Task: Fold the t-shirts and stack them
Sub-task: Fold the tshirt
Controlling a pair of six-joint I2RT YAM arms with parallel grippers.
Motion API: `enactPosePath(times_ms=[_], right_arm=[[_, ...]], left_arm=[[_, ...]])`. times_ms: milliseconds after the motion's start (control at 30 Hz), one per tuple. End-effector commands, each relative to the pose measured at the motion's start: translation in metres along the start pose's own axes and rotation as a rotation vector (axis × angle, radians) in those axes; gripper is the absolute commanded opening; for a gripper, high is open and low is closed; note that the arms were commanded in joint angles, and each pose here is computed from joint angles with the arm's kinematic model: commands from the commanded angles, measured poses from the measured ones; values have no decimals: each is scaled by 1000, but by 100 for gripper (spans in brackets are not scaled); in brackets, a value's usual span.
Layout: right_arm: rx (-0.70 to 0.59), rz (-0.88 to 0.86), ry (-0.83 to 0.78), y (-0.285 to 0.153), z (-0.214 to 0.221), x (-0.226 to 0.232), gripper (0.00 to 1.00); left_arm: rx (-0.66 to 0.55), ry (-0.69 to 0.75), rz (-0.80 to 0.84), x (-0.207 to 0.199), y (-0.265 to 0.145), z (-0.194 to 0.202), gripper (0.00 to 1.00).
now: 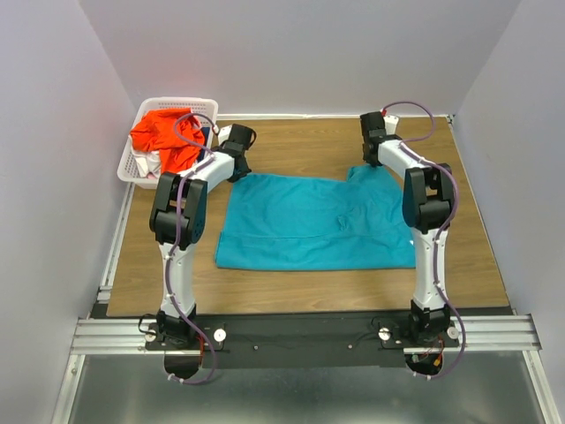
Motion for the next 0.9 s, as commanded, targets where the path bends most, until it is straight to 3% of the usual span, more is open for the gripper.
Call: enactPosePath(times_ms=[0,267,867], right_arm=[[6,40,-7,-12,-2,-13,3],[-66,-22,68,-69,-32,-28,1],[-59,-109,135,-179,28,-106,1]], left_arm=[[-30,-13,5,0,-19,-11,0],[-41,-32,46,4,-38,-5,0],[-89,-94,82,42,-91,33,0]])
Point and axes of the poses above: each gripper's point midway between its finger pads, its own y axis out along the fingers, its own x axis along the line the jaws close on, z = x × y, the point moved 4 cm from there along -y, back along the fingers, and after that the axes turned 2 degrees about y, right-handed, at the moved point
